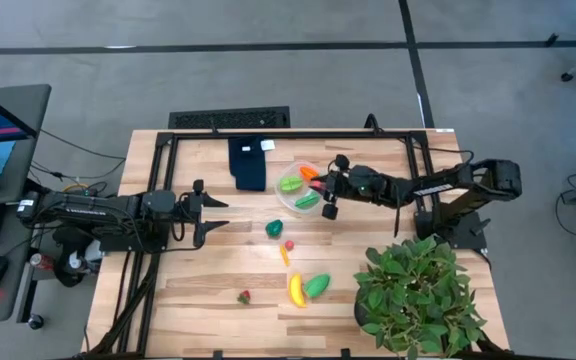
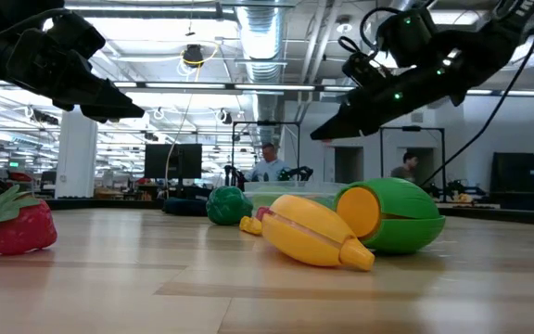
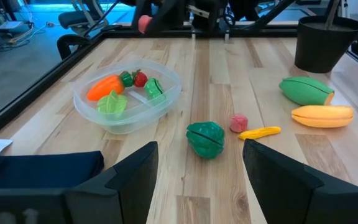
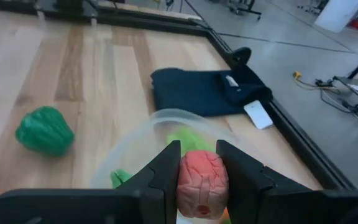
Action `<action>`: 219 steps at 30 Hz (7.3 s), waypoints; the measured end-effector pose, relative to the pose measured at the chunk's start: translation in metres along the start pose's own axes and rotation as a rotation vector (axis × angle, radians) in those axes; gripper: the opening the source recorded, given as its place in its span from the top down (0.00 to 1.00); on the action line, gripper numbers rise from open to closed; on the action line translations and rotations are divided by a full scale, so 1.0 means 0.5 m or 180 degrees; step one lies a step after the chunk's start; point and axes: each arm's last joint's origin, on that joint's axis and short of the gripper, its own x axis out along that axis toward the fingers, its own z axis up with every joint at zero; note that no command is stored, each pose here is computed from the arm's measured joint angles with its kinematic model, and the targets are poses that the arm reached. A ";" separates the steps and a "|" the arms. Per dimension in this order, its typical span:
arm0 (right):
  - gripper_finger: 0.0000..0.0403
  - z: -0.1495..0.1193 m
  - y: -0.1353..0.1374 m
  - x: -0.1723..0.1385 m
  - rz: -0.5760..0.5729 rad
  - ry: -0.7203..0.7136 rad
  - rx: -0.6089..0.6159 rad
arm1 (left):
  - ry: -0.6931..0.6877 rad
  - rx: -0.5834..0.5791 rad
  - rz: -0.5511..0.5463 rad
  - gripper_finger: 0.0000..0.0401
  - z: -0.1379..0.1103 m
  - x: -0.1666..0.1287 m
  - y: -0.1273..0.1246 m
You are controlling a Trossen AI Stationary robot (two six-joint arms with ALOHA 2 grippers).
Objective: Pick and placing Produce into tupperware
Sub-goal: Put the right pink peach into the transparent container, then put the red strawberry into the transparent container
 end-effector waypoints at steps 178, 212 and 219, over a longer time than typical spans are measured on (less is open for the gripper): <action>0.70 0.104 0.174 -0.099 0.0855 0.0776 0.0002 | 0.1096 0.0049 -0.2373 0.43 -0.141 0.201 -0.262; 0.70 0.105 0.193 -0.109 0.0962 0.0752 -0.0058 | 0.1044 0.0267 -0.2125 0.51 -0.124 0.221 -0.281; 0.70 0.105 0.193 -0.109 0.0962 0.0752 -0.0058 | 0.1047 0.0273 -0.2093 0.63 -0.124 0.221 -0.281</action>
